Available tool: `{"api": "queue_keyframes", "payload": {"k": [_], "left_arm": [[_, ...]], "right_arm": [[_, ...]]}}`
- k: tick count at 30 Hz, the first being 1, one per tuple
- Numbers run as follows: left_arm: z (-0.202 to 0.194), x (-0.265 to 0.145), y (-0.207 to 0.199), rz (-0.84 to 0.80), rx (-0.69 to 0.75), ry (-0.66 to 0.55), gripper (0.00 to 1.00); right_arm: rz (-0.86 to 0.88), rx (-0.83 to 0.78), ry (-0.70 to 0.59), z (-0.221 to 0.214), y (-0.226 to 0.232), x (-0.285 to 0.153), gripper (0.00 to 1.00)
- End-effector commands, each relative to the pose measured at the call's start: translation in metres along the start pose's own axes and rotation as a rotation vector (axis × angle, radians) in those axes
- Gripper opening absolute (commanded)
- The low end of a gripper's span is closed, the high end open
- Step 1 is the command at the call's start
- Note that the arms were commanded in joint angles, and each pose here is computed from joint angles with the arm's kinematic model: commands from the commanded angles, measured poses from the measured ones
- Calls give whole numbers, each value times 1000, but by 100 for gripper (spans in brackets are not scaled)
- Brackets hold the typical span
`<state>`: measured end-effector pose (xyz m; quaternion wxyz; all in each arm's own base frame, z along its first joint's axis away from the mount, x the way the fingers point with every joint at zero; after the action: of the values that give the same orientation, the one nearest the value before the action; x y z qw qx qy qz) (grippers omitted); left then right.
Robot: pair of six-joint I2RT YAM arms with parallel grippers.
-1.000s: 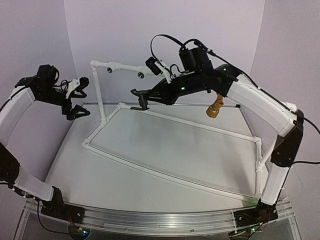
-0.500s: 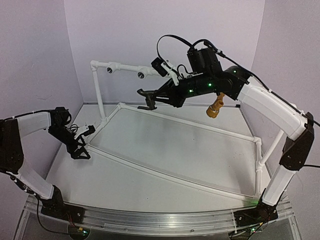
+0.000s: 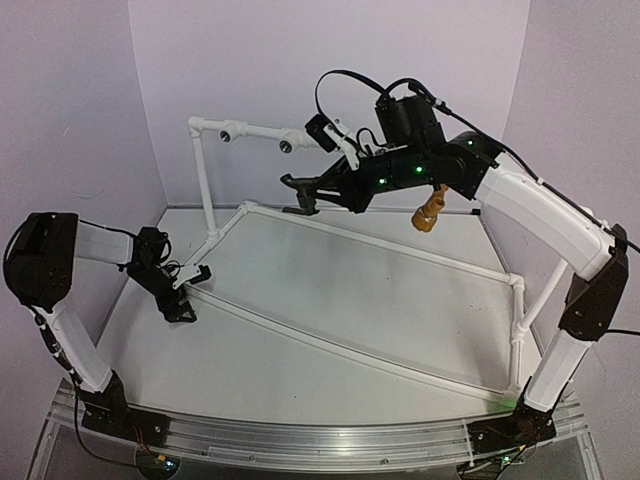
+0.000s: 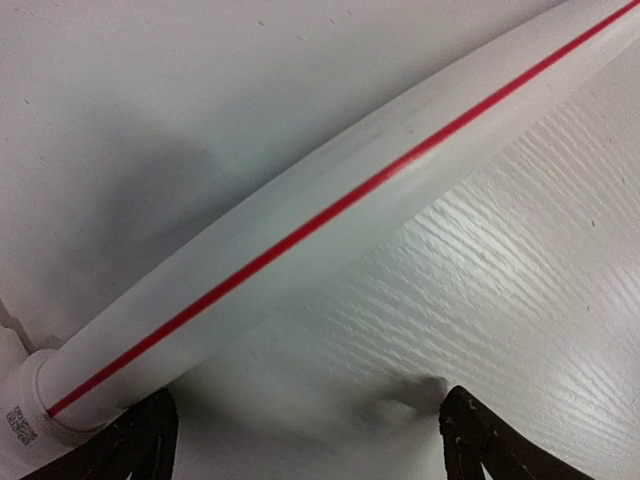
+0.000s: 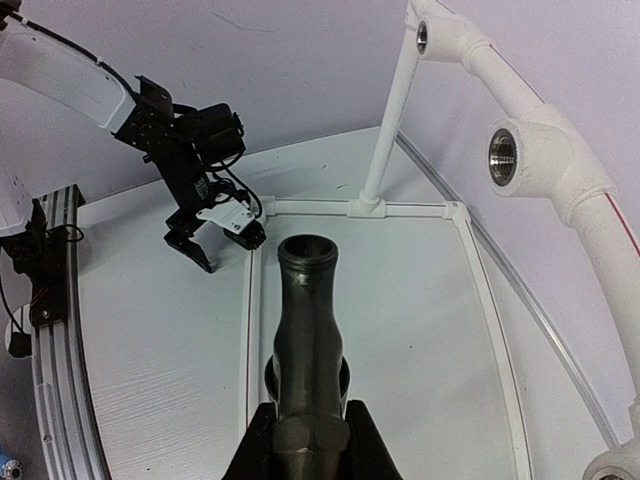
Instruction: Install the water faucets
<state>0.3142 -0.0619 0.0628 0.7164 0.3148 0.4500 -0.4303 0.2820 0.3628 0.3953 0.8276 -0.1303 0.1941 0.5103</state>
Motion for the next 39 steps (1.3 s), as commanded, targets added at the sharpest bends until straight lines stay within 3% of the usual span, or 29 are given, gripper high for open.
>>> {"api": "queue_keyframes", "payload": {"k": [1, 7, 12, 16, 21, 29, 33, 39], "left_arm": [[8, 37, 30, 81, -43, 38, 89], [32, 36, 46, 84, -22, 3, 87], [44, 5, 28, 22, -15, -66, 92], [69, -66, -2, -100, -67, -202, 99], [108, -167, -30, -266, -110, -453, 100], [173, -324, -71, -449, 5, -926, 100], [192, -361, -88, -437, 126, -1050, 100], [220, -366, -118, -431, 279, -1091, 96]], "right_arm": [[-77, -12, -85, 18, -21, -18, 0], [-98, -34, -93, 20, -31, -24, 0], [-17, -58, -111, 22, -22, -23, 0], [94, -77, -172, 36, -6, -26, 0], [218, -123, -247, 54, 15, -21, 0], [407, -223, -311, 64, 33, -14, 0], [483, -252, -347, 68, 40, -16, 0], [576, -240, -400, 84, 44, -13, 0]]}}
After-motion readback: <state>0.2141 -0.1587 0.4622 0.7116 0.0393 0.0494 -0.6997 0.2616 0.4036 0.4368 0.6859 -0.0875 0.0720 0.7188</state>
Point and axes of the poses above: each gripper's point midway between its finger pads, its own x axis out along the fingers, its own y axis along the line the jaws close on, z = x × y, the point moved 6 cm from there along -x, back along the fingers, and after that the axes turned 5 degrees about x, right-handed, at the moved point
